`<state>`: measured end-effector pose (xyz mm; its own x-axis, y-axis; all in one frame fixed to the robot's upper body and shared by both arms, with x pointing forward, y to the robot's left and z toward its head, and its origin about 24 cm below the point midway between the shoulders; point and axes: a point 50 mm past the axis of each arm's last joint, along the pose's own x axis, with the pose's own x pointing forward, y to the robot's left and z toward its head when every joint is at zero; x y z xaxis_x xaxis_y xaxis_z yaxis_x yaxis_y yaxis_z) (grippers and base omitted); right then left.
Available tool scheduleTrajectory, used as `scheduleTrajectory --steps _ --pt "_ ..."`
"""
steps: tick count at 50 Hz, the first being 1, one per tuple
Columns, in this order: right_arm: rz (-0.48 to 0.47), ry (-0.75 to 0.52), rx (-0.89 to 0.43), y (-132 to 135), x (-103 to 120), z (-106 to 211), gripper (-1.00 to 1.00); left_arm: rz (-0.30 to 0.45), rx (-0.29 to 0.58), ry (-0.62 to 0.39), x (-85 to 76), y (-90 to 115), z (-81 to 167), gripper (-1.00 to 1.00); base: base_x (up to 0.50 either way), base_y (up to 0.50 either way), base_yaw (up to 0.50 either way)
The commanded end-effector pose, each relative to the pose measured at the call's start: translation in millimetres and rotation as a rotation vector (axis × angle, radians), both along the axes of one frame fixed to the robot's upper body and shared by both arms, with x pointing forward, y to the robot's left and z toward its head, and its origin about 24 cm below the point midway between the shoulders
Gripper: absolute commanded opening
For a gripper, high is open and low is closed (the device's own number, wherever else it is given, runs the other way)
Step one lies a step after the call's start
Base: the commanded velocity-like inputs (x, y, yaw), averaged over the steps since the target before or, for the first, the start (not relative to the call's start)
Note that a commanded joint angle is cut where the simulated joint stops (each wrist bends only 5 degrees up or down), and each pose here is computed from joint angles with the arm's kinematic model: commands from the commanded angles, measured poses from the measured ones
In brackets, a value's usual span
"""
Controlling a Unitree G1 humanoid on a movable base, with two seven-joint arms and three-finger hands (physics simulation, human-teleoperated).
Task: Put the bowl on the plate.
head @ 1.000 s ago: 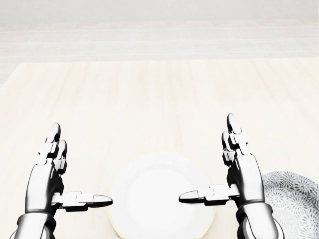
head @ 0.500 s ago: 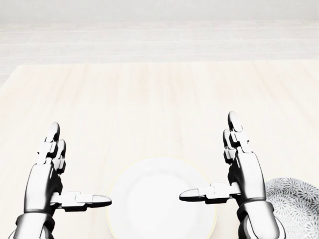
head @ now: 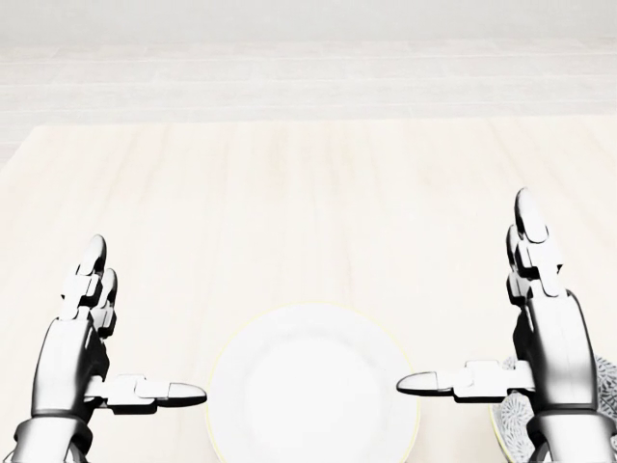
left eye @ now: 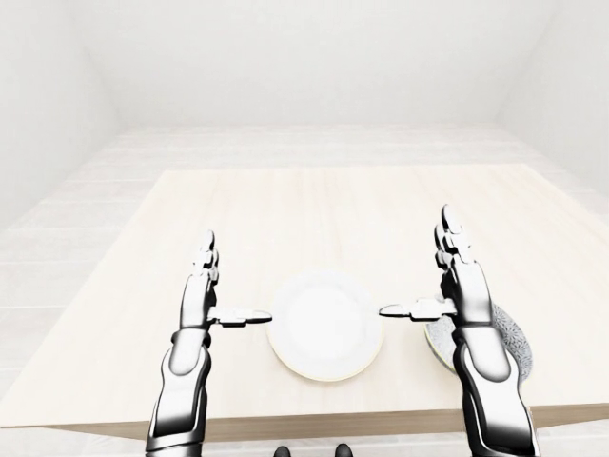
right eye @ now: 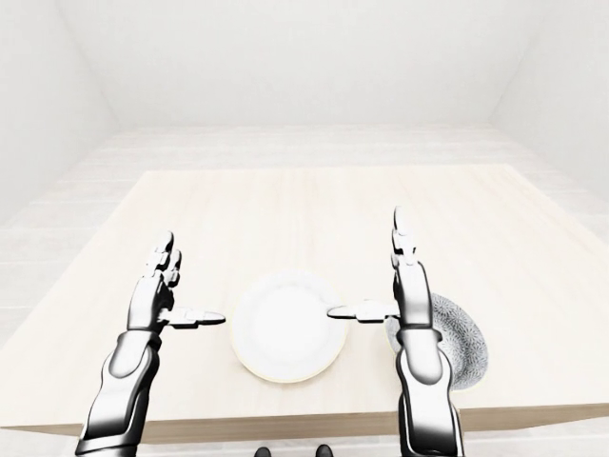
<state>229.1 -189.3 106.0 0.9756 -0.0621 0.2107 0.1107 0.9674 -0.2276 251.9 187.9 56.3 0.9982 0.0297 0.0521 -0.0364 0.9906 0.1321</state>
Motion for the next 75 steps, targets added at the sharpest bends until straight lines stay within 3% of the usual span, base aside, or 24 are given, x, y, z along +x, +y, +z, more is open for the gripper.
scheduleTrajectory --steps 1,12,20,37,46,54,75 --pt "-0.070 -0.091 -0.129 -19.8 -34.0 29.7 1.00 0.010 0.019 0.006 -6.6 7.0 4.9 1.00 0.00 0.00 0.00" --pt "-0.133 -0.067 -0.247 -37.4 -64.1 41.3 1.00 0.024 0.030 0.000 -7.0 12.2 12.9 1.00 0.00 0.00 0.00" --pt "-0.185 0.043 -0.227 -49.9 -75.6 23.5 1.00 0.020 0.041 -0.021 -12.7 15.4 19.9 1.00 0.00 0.00 0.00" --pt "-0.213 0.028 -0.255 -57.6 -90.1 35.8 1.00 0.018 0.032 -0.026 -31.1 22.0 22.0 1.00 0.00 0.00 0.00" --pt "-0.306 0.216 -0.324 -68.9 -96.2 9.0 1.00 0.026 0.039 -0.031 -36.7 26.1 24.2 1.00 0.00 0.00 0.00" --pt "-0.330 0.333 -0.355 -72.2 -104.1 -5.5 1.00 0.026 0.041 -0.025 -38.7 27.5 23.2 1.00 0.00 0.00 0.00" --pt "-0.342 0.491 -0.460 -71.8 -107.9 -18.3 1.00 0.032 0.041 -0.025 -35.0 27.4 22.8 1.00 0.00 0.00 0.00"
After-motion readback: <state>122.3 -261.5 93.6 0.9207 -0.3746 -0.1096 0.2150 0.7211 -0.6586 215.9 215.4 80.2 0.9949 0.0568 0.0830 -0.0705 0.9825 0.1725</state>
